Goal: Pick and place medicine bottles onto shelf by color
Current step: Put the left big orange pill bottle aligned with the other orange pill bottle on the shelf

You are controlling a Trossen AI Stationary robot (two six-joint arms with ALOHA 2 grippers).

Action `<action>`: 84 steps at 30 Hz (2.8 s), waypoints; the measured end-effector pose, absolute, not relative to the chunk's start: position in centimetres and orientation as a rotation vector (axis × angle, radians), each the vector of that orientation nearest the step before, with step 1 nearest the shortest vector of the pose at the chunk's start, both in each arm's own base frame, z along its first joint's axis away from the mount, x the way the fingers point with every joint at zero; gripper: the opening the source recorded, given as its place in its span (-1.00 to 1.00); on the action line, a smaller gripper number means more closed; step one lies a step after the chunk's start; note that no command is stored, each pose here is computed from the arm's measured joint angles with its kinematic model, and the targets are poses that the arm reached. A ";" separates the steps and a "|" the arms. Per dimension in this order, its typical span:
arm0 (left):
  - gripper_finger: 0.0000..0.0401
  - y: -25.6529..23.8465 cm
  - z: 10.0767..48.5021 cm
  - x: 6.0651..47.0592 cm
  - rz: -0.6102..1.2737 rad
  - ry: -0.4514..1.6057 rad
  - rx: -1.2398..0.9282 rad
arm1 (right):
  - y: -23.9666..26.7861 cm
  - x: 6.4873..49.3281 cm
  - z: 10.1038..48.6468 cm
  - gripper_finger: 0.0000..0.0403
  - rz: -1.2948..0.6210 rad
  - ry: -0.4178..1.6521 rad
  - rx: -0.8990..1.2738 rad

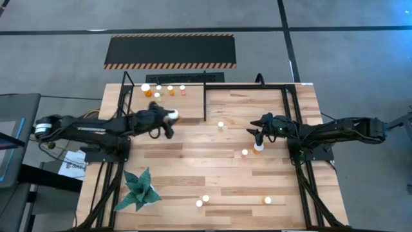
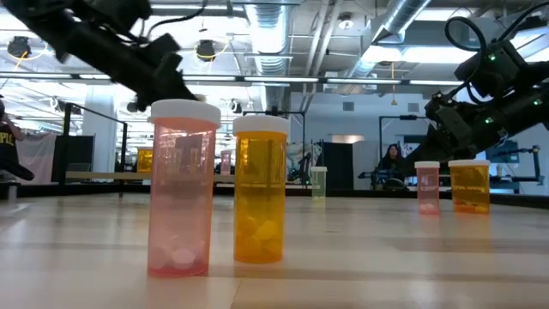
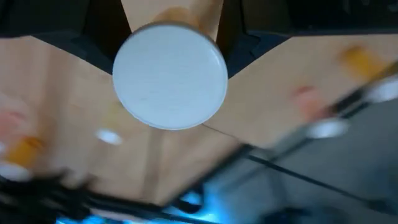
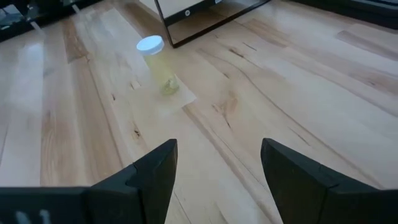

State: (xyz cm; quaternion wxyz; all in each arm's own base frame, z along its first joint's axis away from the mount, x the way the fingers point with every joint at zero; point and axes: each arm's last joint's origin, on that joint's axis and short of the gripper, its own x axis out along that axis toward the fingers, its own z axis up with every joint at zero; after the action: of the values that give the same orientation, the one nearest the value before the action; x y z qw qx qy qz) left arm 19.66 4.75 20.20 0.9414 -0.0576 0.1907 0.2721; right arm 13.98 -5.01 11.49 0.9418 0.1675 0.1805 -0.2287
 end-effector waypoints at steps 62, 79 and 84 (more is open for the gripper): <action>-0.12 11.1 15.0 14.7 1.664 0.261 -0.448 | -5.0 13.9 11.3 0.27 -0.466 0.394 0.345; -0.12 11.7 15.0 14.5 1.646 0.315 -0.434 | -5.0 13.9 11.3 0.27 -0.466 0.394 0.345; -0.12 12.0 14.6 14.6 1.656 0.316 -0.434 | -5.0 13.9 11.3 0.27 -0.466 0.394 0.345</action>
State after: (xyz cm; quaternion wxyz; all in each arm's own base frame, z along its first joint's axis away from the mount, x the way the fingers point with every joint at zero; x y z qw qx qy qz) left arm 14.63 12.04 14.65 0.6446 -0.1908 0.1390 0.7272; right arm 13.90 -4.98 11.29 0.9392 0.1689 0.1928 -0.2283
